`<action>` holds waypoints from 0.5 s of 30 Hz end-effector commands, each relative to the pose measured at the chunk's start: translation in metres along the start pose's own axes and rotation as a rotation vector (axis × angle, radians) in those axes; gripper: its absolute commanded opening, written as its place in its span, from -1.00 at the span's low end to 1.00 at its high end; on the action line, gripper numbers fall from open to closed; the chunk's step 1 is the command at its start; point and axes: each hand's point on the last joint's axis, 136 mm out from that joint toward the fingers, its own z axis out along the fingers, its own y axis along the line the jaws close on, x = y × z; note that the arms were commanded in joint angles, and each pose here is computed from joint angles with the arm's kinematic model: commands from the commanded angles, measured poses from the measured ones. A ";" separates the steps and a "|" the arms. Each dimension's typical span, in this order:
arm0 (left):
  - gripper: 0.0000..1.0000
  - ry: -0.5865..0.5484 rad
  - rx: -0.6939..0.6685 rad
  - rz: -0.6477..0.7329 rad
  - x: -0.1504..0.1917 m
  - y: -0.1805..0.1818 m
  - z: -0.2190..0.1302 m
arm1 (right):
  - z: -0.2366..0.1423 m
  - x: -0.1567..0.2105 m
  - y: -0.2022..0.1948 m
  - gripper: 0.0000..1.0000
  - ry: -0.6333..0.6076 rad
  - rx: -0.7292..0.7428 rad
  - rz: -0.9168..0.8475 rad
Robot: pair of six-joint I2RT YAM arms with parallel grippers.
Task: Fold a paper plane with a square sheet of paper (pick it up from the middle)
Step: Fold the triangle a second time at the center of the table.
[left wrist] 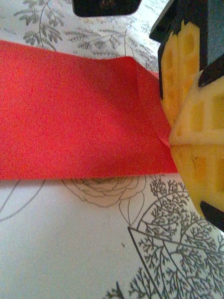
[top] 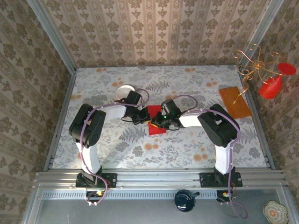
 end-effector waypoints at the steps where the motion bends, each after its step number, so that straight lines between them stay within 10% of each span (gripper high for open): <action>1: -0.98 0.029 -0.043 0.009 0.005 0.008 0.006 | 0.007 0.017 -0.052 -1.00 0.048 0.158 0.080; 15: -0.99 0.064 -0.140 0.002 0.013 0.033 0.012 | -0.030 -0.010 0.015 -0.99 -0.015 -0.032 -0.071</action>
